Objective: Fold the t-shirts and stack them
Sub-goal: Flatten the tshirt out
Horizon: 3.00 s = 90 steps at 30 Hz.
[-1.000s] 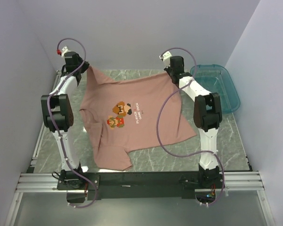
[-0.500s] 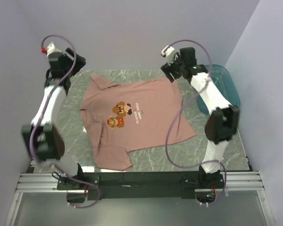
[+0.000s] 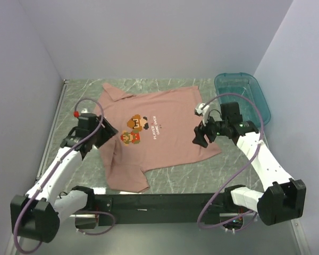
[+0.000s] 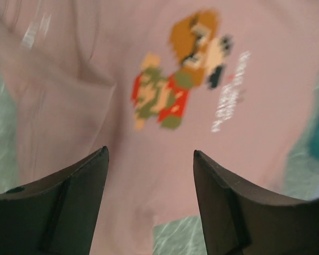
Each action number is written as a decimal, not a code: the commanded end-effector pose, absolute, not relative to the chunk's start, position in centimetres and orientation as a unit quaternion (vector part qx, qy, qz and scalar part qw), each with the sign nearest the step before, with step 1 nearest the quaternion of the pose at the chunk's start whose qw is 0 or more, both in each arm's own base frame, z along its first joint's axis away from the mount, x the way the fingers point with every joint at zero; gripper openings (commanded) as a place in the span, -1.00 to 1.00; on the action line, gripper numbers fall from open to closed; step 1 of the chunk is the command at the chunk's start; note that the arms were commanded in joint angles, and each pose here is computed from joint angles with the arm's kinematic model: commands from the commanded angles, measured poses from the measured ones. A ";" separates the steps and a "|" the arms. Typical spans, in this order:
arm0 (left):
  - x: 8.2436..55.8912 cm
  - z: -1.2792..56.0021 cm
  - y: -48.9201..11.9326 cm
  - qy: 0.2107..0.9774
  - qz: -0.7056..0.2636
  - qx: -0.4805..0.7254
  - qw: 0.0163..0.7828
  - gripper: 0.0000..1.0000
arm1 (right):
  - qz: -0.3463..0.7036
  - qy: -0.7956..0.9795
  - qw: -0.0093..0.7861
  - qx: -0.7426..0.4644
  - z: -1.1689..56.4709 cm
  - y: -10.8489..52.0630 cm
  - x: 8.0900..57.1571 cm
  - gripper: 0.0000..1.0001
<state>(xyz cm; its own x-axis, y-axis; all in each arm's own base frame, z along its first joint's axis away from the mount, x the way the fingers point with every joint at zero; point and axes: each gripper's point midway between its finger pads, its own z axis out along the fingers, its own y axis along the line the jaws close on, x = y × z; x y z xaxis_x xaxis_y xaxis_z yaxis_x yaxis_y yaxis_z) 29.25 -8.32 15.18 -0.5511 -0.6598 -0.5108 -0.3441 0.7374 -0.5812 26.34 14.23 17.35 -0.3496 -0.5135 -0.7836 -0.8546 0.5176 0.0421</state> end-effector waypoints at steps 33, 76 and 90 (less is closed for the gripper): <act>25.1 3.6 -3.3 0.871 -0.022 -0.423 0.248 -0.10 | 0.264 0.810 0.378 -0.362 16.1 12.3 26.7 0.44; 20.2 10.3 -0.5 0.728 -0.136 -0.598 0.307 0.50 | 0.204 0.840 0.343 -0.368 14.0 9.8 26.7 0.43; 24.3 20.8 -7.7 0.807 -0.314 -0.198 0.459 0.60 | 0.245 0.636 0.299 -0.668 13.0 18.5 17.4 0.44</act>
